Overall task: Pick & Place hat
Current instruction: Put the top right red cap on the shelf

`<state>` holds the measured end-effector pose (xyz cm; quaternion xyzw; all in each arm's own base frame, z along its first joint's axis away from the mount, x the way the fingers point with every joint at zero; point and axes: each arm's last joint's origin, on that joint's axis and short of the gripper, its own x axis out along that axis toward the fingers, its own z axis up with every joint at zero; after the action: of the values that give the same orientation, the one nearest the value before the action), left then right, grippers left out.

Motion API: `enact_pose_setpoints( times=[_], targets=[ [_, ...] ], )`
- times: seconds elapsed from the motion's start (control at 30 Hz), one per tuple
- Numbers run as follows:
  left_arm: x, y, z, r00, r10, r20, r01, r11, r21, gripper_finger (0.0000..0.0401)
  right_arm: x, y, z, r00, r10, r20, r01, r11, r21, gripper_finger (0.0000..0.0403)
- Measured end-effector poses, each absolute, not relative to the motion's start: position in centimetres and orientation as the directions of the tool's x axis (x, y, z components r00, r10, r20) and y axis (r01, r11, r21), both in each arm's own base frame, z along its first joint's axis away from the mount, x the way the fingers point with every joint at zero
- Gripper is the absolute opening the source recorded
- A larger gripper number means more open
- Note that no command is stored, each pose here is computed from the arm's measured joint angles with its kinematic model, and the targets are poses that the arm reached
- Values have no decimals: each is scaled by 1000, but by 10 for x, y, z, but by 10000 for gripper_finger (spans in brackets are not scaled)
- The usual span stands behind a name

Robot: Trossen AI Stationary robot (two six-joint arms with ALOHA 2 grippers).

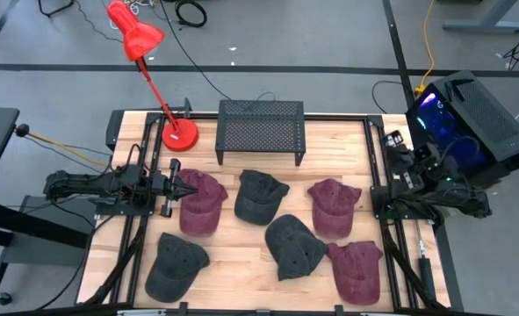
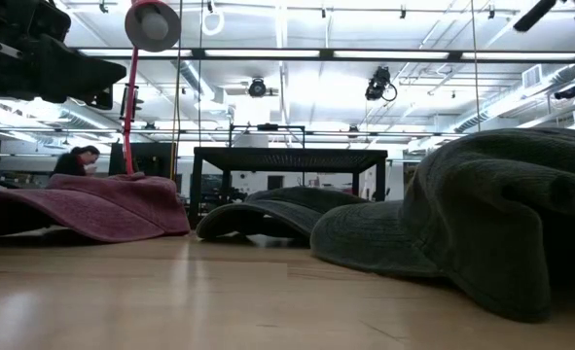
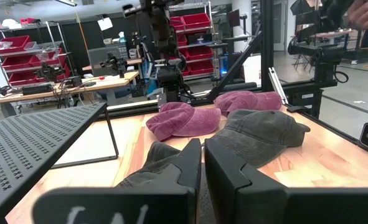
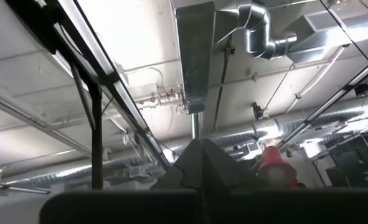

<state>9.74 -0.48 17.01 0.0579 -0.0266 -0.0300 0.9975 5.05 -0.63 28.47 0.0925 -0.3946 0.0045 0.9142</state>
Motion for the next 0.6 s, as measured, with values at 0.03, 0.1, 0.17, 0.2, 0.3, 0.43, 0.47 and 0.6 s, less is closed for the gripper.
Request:
enact_pose_setpoints(
  times=[0.03, 0.1, 0.17, 0.2, 0.3, 0.43, 0.47, 0.6],
  targets=[
    [97, -5, 170, 997, -63, 49, 57, 992, 117, 28, 49, -6, 290, 695, -65, 716, -75, 984, 163, 4],
    [97, -5, 170, 997, -62, 49, 56, 992, 117, 28, 46, -6, 302, 715, -69, 696, -60, 986, 159, 4],
    [97, -5, 170, 997, -63, 50, 57, 992, 117, 28, 44, -5, 314, 732, -71, 677, -52, 986, 160, 4],
    [97, -5, 170, 997, -63, 50, 57, 992, 117, 28, 43, -5, 320, 737, -72, 672, -51, 986, 161, 4],
    [97, -5, 170, 997, -63, 50, 57, 992, 117, 28, 41, -5, 341, 748, -74, 659, -48, 985, 165, 4],
    [97, -5, 170, 997, -63, 49, 57, 992, 117, 28, 44, -5, 367, 772, -74, 631, -46, 984, 172, 4],
    [97, -5, 170, 997, -63, 50, 57, 992, 117, 28, 44, -5, 373, 779, -72, 623, -47, 984, 172, 4],
    [97, -5, 170, 997, -63, 50, 57, 992, 117, 28, 50, -6, 396, 818, -74, 571, -38, 983, 182, 4]
  ],
)
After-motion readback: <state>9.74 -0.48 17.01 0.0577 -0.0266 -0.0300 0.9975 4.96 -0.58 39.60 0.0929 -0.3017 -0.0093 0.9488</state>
